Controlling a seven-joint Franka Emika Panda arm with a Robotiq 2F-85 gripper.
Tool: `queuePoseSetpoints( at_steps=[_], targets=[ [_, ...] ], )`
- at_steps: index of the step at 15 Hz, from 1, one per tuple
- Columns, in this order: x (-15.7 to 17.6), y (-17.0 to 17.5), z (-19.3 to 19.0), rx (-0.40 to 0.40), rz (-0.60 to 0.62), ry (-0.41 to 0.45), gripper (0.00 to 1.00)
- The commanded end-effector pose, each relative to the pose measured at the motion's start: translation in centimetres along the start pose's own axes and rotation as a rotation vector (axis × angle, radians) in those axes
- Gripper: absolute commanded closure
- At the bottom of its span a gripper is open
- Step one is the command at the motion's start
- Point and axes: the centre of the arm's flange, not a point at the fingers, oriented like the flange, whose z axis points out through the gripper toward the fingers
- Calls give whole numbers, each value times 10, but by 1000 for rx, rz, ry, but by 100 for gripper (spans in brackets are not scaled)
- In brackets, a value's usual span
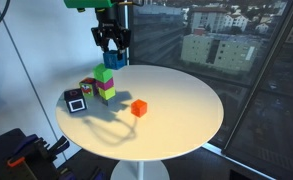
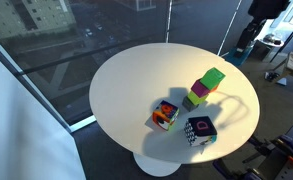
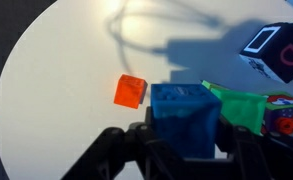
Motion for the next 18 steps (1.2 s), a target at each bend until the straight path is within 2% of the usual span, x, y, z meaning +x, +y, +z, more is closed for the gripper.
queuePoseSetpoints(
  at_steps=[1, 7, 18],
  targets=[
    [-23, -16, -14, 16, -69, 6, 70],
    [-45, -45, -17, 39, -134, -16, 70],
    [-76, -88, -3, 18, -126, -17, 70]
  ],
)
